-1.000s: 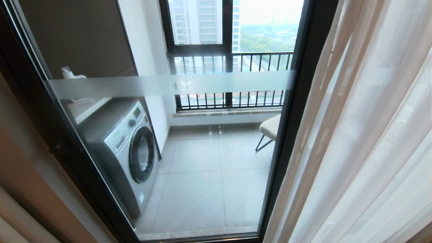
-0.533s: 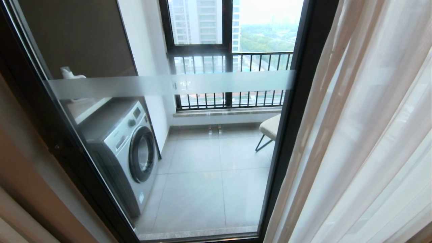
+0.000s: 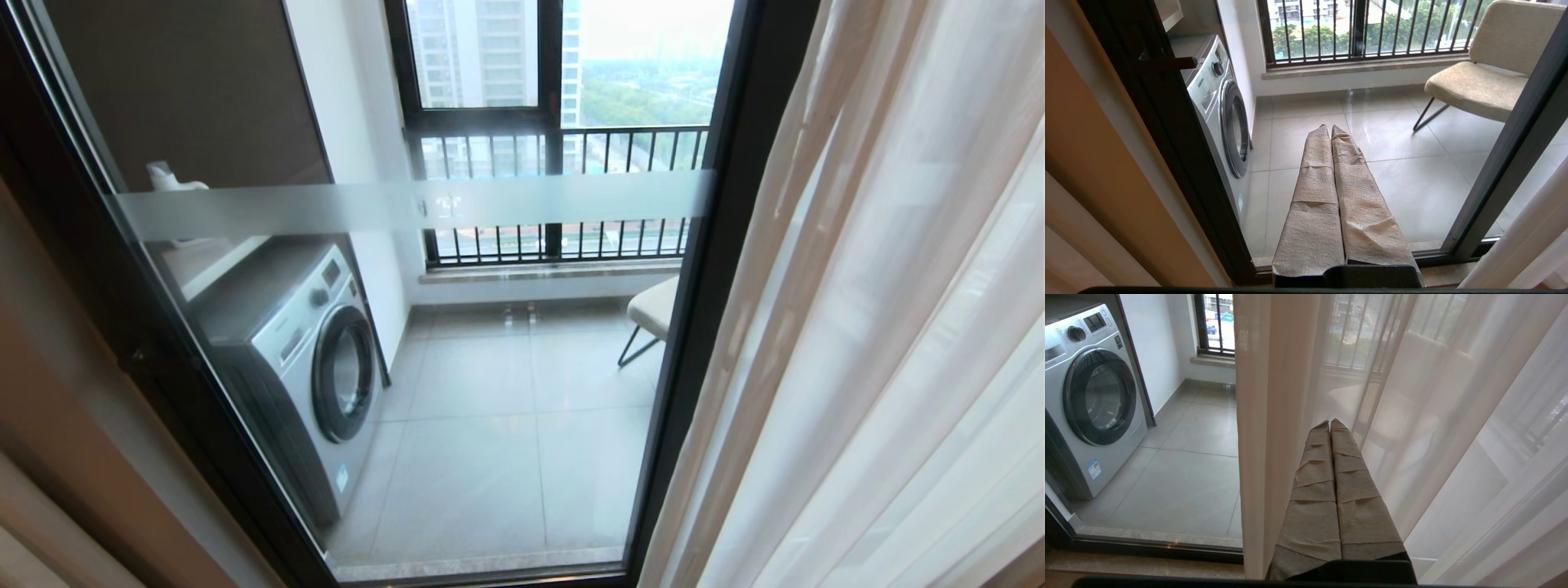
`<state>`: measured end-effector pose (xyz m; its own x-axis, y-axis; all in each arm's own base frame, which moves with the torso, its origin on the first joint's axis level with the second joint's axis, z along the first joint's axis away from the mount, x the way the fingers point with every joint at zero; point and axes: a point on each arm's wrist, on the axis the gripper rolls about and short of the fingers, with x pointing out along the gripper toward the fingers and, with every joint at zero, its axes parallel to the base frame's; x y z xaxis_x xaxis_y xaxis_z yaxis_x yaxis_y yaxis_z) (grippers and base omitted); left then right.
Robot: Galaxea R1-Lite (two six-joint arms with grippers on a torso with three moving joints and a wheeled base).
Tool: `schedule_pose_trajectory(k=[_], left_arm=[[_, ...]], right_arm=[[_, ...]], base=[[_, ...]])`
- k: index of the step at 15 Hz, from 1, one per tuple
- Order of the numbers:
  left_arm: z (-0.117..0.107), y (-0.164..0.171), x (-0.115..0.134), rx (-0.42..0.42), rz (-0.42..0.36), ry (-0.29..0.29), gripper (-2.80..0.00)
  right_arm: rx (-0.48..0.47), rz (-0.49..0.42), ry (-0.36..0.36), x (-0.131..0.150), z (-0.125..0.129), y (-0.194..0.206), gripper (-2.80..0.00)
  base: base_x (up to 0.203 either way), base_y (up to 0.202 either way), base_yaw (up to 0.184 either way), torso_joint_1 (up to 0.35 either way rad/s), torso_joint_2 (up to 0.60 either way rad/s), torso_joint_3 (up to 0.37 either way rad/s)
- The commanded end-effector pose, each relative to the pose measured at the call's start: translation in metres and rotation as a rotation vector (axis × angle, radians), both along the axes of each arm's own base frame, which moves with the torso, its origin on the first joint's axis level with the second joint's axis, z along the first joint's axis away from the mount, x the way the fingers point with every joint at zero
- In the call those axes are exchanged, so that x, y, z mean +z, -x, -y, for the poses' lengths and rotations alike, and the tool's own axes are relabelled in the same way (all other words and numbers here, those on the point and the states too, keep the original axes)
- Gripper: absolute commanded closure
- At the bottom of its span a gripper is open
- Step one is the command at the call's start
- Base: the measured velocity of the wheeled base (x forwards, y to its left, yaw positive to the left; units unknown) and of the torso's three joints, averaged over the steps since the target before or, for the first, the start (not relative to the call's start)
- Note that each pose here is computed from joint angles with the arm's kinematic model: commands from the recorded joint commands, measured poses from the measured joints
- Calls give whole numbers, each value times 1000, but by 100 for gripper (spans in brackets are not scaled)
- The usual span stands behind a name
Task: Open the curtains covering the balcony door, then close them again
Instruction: Pull the inner curtains open on both sides
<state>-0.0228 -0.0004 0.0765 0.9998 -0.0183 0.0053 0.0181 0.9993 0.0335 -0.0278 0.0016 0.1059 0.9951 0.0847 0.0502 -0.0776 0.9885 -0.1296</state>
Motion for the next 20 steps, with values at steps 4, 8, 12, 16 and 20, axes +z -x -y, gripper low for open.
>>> schedule_pose_trajectory(k=[4, 8, 12, 16, 20], left_arm=[[0, 0, 0, 1, 2, 0, 0], [0, 0, 0, 1, 2, 0, 0], [0, 0, 0, 0, 2, 0, 0], [0, 0, 0, 1, 2, 0, 0], [0, 0, 0, 0, 2, 0, 0]], right_arm=[[83, -44, 58, 61, 0, -22, 0], [123, -50, 77, 110, -4, -61, -280], [128, -1, 59, 146, -11, -114, -280], [132, 41, -27, 173, -16, -162, -280], [143, 105, -124, 195, -21, -205, -280]], base=[[0, 0, 0, 0, 0, 0], [0, 0, 0, 0, 0, 0], [0, 0, 0, 0, 0, 0], [0, 0, 0, 0, 0, 0], [0, 0, 0, 0, 0, 0]])
